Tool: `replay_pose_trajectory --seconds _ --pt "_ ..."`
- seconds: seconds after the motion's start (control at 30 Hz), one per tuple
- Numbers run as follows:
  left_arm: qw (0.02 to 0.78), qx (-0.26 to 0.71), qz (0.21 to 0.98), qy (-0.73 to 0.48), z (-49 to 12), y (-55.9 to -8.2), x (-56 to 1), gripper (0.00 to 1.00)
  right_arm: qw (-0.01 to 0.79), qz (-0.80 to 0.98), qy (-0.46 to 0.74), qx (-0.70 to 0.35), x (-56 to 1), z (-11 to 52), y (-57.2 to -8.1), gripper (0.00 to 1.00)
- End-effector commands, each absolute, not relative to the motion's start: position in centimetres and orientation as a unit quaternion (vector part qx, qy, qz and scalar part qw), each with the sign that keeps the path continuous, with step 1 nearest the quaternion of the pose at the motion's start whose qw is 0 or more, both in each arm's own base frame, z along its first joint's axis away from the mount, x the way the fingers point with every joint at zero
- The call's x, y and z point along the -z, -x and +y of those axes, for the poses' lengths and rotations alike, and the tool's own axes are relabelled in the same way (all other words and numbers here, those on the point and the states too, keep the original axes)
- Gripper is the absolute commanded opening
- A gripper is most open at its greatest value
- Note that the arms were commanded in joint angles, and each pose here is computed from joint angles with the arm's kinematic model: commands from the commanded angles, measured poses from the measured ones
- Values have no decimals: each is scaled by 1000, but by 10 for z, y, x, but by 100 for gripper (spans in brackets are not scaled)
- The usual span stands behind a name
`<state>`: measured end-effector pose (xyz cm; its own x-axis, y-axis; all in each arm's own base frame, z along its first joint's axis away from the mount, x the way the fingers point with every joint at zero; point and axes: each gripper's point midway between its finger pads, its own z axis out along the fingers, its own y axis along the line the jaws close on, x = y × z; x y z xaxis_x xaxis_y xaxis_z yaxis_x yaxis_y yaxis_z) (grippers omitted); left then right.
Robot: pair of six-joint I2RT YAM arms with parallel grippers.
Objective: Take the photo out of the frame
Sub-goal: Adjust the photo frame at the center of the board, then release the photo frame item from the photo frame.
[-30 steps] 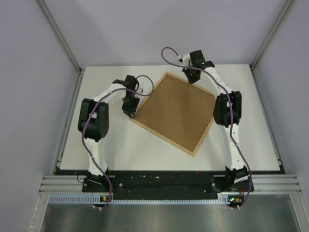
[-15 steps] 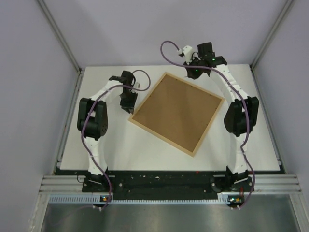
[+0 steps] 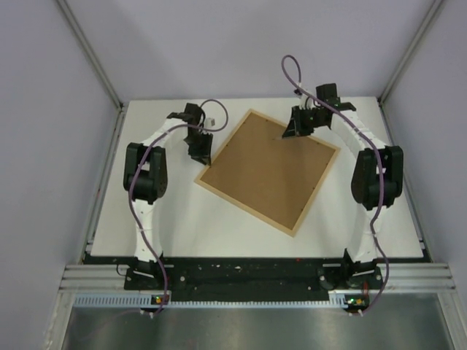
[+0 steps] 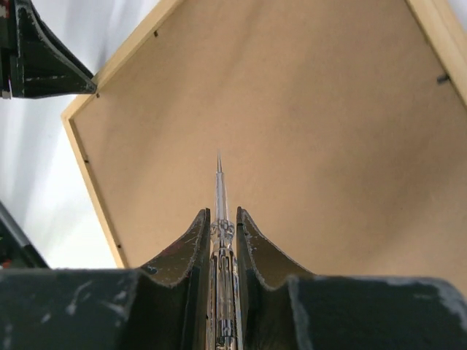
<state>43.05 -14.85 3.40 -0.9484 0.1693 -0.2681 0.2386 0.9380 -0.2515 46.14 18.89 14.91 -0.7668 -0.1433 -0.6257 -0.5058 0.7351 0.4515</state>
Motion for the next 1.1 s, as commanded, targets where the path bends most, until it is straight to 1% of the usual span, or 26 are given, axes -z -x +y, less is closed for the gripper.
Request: replay_pose_trajectory --seconds 0.0,0.27,0.37,0.57,0.67,0.8,1.07 --pt "78 177 977 -94 -157 -401 -25 29 318 859 138 -377 -196 194 -455 0" --pt "50 264 959 -85 -190 -371 -50 29 266 853 39 -448 -160 207 -440 0" --pt "49 294 950 -98 -208 -363 -60 29 253 854 30 -453 -145 217 -435 0" --pt "47 342 931 -116 -243 -352 -76 31 222 846 36 -483 -127 246 -406 0" --pt "45 349 928 -119 -255 -352 -77 31 212 839 44 -500 -121 260 -390 0" --pt "42 355 927 -115 -260 -358 -74 31 181 841 40 -508 -99 273 -364 0" --pt "55 347 929 -116 -254 -353 -73 31 125 847 69 -512 -83 292 -326 0"
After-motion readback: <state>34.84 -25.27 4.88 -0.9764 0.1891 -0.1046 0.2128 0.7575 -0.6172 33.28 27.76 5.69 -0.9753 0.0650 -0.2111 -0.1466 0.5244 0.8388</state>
